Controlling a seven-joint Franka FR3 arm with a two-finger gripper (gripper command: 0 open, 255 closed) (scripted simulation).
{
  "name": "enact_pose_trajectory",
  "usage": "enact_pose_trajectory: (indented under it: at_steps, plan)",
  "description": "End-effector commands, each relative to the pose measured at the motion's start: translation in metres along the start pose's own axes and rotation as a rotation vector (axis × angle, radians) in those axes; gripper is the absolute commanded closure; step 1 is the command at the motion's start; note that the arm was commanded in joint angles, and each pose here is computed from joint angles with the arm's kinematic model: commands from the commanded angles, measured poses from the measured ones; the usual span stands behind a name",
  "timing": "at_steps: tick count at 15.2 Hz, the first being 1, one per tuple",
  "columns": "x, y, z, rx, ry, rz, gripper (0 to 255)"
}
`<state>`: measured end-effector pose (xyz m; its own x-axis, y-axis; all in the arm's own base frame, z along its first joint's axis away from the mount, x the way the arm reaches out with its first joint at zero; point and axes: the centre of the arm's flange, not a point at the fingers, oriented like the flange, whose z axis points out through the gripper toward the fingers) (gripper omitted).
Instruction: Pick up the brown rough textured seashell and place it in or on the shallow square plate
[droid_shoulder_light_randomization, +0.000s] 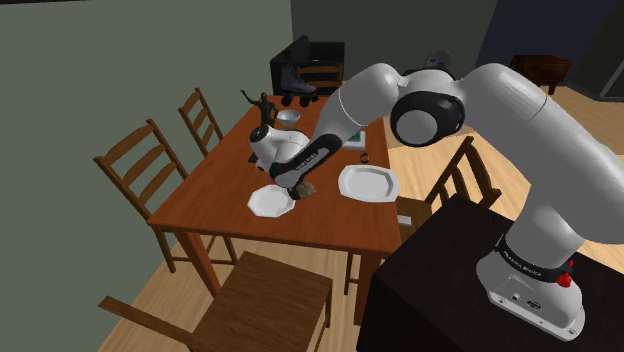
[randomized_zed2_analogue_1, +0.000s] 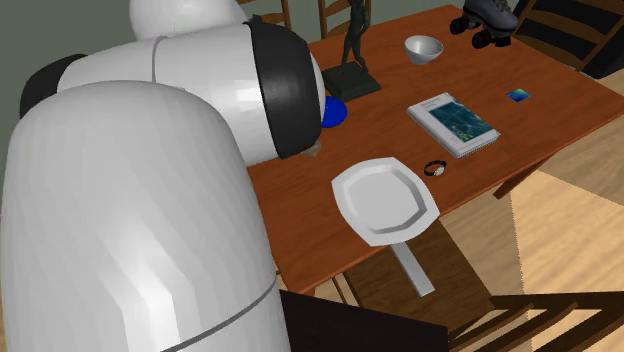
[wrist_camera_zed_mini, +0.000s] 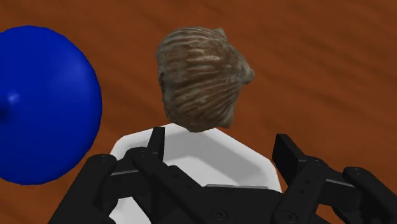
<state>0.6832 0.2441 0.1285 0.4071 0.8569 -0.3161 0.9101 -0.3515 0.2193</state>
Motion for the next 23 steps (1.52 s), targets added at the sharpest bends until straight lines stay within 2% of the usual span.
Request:
enact_pose_trajectory:
  at_steps: [1, 7, 15, 16, 23]
  plan:
    - [0.017, -0.009, 0.006, -0.034, -0.118, -0.012, 0]
    - [0.013, -0.008, 0.041, -0.034, -0.118, -0.012, 0]
    - [0.013, -0.008, 0.041, -0.034, -0.118, -0.012, 0]
    - [0.014, -0.008, 0.041, -0.034, -0.118, -0.012, 255]
    - [0.014, -0.007, 0.040, -0.034, -0.118, -0.012, 255]
